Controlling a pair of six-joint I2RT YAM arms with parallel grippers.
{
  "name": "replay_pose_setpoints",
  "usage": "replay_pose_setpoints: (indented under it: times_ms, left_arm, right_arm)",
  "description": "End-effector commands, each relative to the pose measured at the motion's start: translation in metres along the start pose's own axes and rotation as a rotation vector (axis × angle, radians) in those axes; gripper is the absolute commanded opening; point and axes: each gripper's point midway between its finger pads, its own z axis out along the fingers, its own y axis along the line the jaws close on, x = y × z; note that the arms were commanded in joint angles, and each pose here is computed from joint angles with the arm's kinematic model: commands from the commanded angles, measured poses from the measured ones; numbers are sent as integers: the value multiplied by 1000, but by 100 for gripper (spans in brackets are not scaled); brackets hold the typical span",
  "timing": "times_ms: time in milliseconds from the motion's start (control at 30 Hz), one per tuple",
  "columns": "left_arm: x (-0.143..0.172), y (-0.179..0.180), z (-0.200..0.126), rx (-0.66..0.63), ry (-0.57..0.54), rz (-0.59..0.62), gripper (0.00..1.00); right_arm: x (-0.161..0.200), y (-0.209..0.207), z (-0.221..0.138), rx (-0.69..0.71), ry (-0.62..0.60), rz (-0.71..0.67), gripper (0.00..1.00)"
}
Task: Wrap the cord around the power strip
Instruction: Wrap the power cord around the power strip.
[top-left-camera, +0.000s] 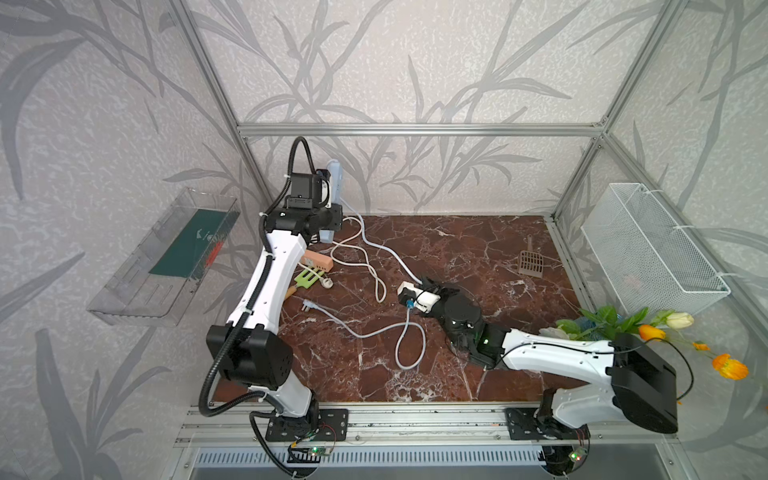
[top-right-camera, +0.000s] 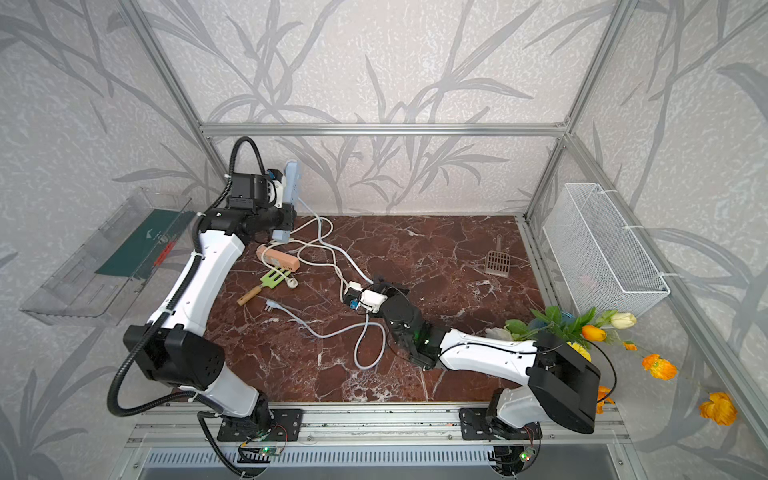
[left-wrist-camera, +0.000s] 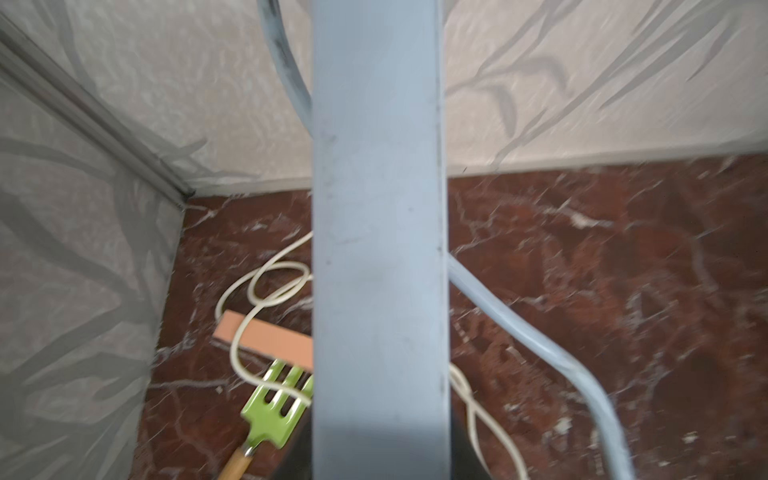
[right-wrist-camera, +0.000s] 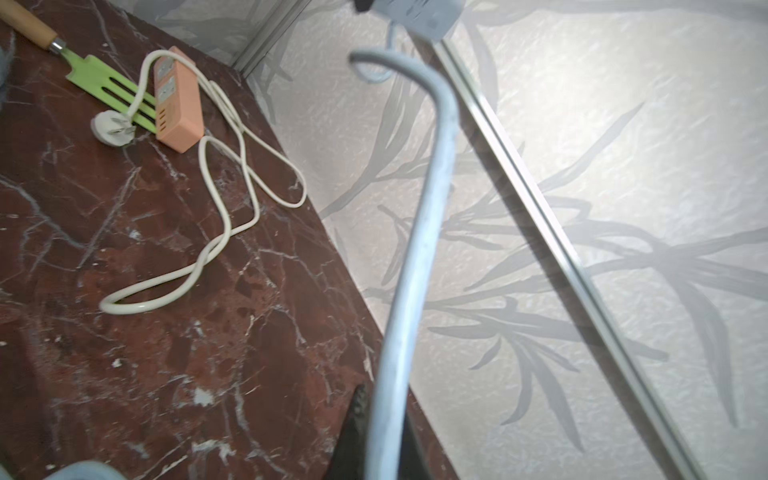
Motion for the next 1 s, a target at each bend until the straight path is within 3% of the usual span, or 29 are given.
replay_pose_setpoints:
  times_ms: [0,200,367,567,700,967]
  left_arm:
    - [4,3,4,-101,18,210,0]
    - [52,-85,22,113,111,482,0]
    - [93,-152,-5,366,134,665,0]
    - [129,-215,-81,705,5,833,0]
    - [140,-242,-133,883,-118,861,0]
    - [99,-246,-226,1032,-404,832,0]
  right_arm:
    - [-64,-65,-20,109,-221,-12,0]
    - [-133,-133,-28,155,-404,69,0]
    - [-132,-195,0,139,-381,186,0]
    - [-113,-227,38,69,-294,238,0]
    - [-85,-241,61,37,-231,303,0]
    - [-29,-241,100,-77,-113,432,0]
